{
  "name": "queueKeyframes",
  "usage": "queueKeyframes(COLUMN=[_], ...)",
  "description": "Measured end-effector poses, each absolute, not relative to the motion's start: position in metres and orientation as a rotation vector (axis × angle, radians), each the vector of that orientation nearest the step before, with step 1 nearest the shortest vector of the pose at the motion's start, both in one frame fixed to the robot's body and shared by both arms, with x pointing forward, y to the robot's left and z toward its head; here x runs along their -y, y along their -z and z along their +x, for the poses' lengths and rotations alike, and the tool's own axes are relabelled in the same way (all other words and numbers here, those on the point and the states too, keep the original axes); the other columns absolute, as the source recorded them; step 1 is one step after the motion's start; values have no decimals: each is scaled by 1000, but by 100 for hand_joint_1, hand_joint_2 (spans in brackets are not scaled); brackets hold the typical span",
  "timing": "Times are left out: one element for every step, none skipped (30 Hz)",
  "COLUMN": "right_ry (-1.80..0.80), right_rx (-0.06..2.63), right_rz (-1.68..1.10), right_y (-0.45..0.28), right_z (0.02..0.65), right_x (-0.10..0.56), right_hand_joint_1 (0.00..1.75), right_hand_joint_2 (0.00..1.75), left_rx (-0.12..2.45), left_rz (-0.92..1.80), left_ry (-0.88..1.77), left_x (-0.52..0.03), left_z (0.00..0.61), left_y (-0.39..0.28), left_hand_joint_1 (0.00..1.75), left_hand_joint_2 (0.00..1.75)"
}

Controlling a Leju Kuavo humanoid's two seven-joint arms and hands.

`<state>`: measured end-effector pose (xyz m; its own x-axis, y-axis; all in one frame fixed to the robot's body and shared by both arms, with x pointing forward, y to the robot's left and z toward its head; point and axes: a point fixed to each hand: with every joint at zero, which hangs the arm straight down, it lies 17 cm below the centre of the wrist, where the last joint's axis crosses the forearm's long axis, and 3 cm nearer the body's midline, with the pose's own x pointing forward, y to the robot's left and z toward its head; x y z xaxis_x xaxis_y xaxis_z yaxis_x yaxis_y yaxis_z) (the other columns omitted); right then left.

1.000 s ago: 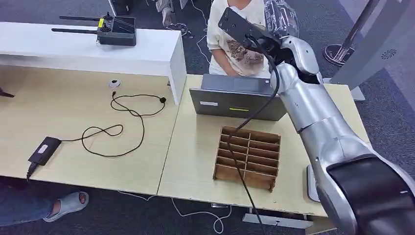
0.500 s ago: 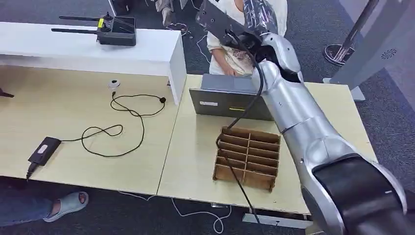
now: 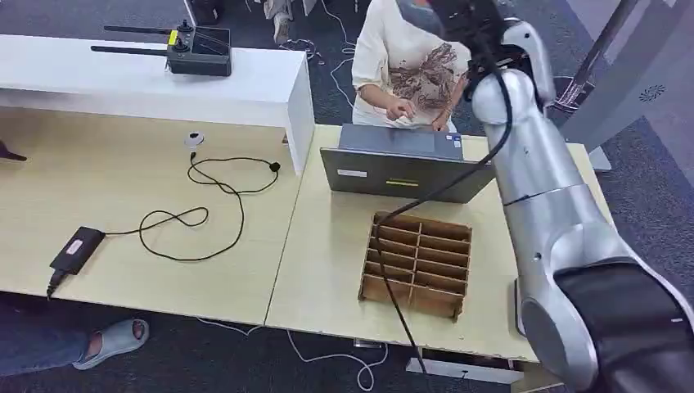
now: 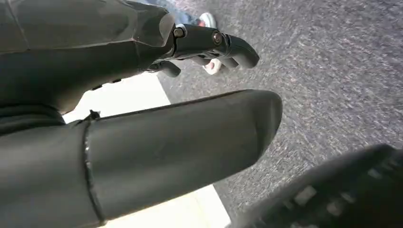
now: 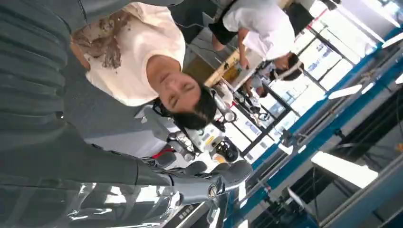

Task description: Pass the card to the sensor for recognition and then transmit it.

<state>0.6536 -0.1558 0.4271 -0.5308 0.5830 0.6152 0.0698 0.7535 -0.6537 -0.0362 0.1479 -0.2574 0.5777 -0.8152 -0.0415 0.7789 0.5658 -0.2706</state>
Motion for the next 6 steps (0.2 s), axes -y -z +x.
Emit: queueKeyframes(right_ry=[-669, -631, -586, -550, -514, -481], right_rx=[2067, 2081, 2089, 2099, 2108, 2111], right_rz=[-466, -438, -424, -397, -377, -359], right_y=[-432, -433, -434, -433, -433, -431], right_z=[654, 654, 654, 652, 650, 647], right_x=[177, 193, 217, 234, 252, 269], right_hand_joint_1=[0, 0, 0, 0, 0, 0], right_hand_joint_2=[175, 175, 175, 175, 175, 175], left_rx=[-166, -167, -167, -166, -166, -167], left_rz=[-234, -231, -229, -229, -226, -220], left_ry=[944, 947, 950, 954, 960, 966], left_x=[-151, -155, -158, -160, -163, -167], left_z=[-38, -38, -39, -40, -40, -39], left_y=[258, 259, 260, 260, 261, 262], left_hand_joint_1=[0, 0, 0, 0, 0, 0], left_hand_joint_2=[0, 0, 0, 0, 0, 0])
